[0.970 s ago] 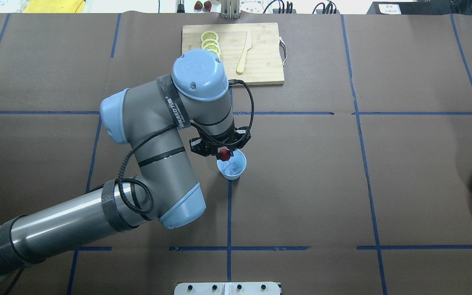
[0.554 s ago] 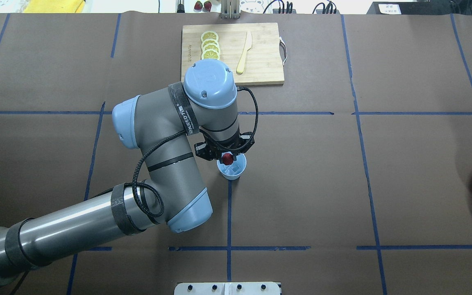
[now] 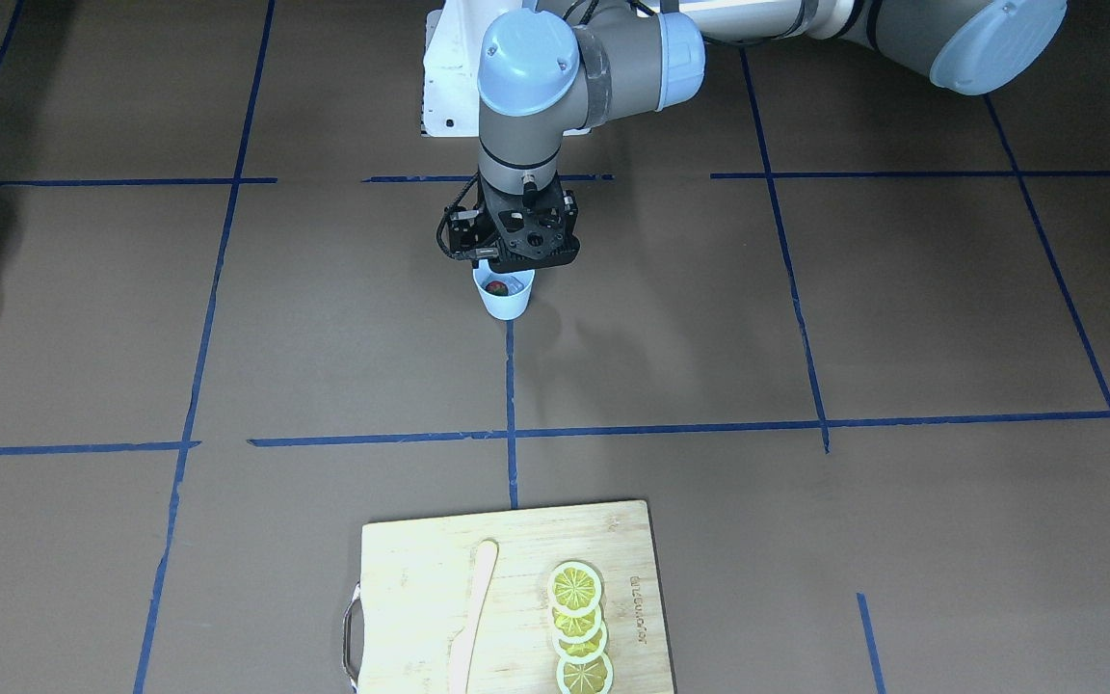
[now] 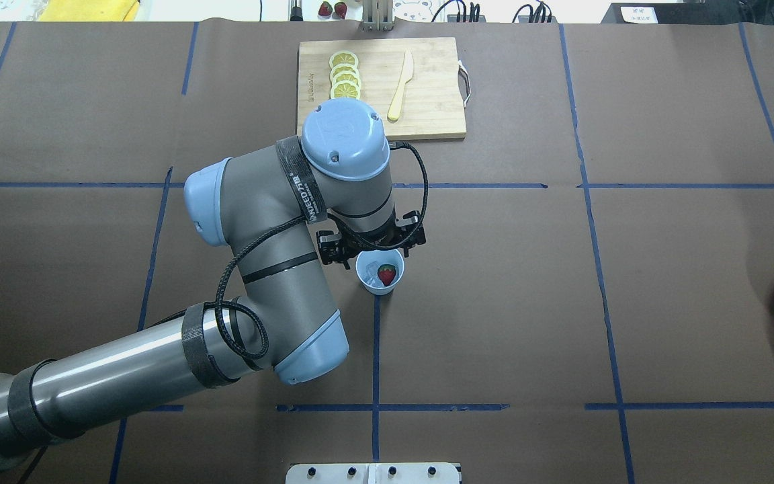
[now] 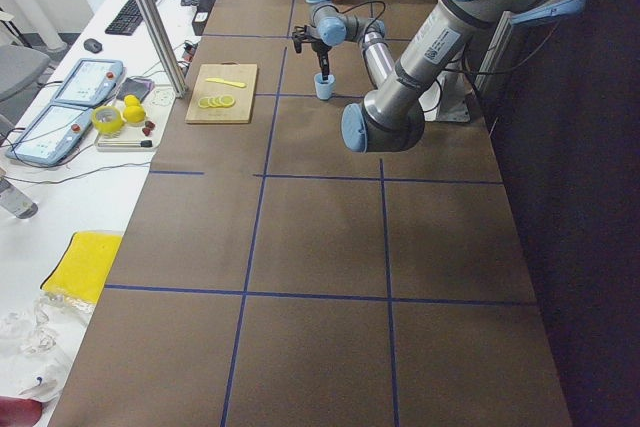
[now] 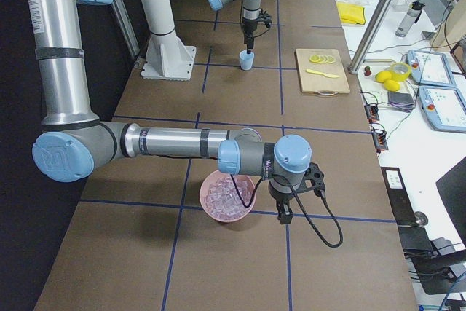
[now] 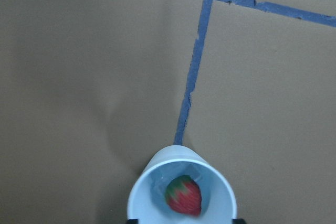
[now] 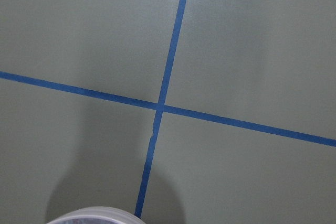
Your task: Put ice and strawberries in cup
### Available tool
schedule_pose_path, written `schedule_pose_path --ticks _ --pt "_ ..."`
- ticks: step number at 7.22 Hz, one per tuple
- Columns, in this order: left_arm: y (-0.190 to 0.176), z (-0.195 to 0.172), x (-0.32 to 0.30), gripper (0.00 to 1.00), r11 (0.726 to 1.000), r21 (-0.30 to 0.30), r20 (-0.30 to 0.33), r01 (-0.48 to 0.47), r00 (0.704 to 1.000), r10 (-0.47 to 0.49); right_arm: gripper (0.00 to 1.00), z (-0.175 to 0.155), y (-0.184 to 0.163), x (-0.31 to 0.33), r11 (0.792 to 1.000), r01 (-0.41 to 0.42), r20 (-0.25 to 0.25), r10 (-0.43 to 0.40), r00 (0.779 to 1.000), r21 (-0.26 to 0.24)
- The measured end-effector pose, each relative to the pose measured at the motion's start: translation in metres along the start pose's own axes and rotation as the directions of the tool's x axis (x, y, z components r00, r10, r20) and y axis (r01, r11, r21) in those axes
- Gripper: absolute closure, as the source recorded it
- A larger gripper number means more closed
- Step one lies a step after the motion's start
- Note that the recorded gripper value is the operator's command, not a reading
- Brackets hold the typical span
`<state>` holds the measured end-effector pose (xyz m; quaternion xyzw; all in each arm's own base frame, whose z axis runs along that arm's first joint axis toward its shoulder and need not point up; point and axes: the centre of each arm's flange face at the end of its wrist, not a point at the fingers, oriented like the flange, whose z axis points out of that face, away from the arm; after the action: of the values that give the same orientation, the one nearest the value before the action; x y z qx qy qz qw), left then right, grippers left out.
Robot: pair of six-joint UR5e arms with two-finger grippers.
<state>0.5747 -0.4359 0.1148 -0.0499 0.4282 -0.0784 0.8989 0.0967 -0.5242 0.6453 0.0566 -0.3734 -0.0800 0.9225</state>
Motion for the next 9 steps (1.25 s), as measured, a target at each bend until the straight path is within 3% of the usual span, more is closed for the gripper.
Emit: schedule_pose_path --ticks 3,7,9 --pt "-0.032 -0.022 -0.023 0.0 0.999 0.04 0.005 -0.024 1.0 0.024 0.01 -0.002 -0.002 -0.001 1.0 0.003 -0.001 -0.003 1.0 0.004" --pt "-0.123 -0.065 -0.136 0.0 0.984 0.084 0.159 -0.157 0.977 0.142 0.01 0.002 0.0 0.001 1.0 -0.001 0.003 0.001 1.0 -0.003" --pt "-0.161 -0.089 -0.198 0.0 0.982 0.047 0.179 -0.182 0.969 0.171 0.01 0.008 0.011 0.002 0.999 -0.032 0.04 0.032 0.999 -0.008"
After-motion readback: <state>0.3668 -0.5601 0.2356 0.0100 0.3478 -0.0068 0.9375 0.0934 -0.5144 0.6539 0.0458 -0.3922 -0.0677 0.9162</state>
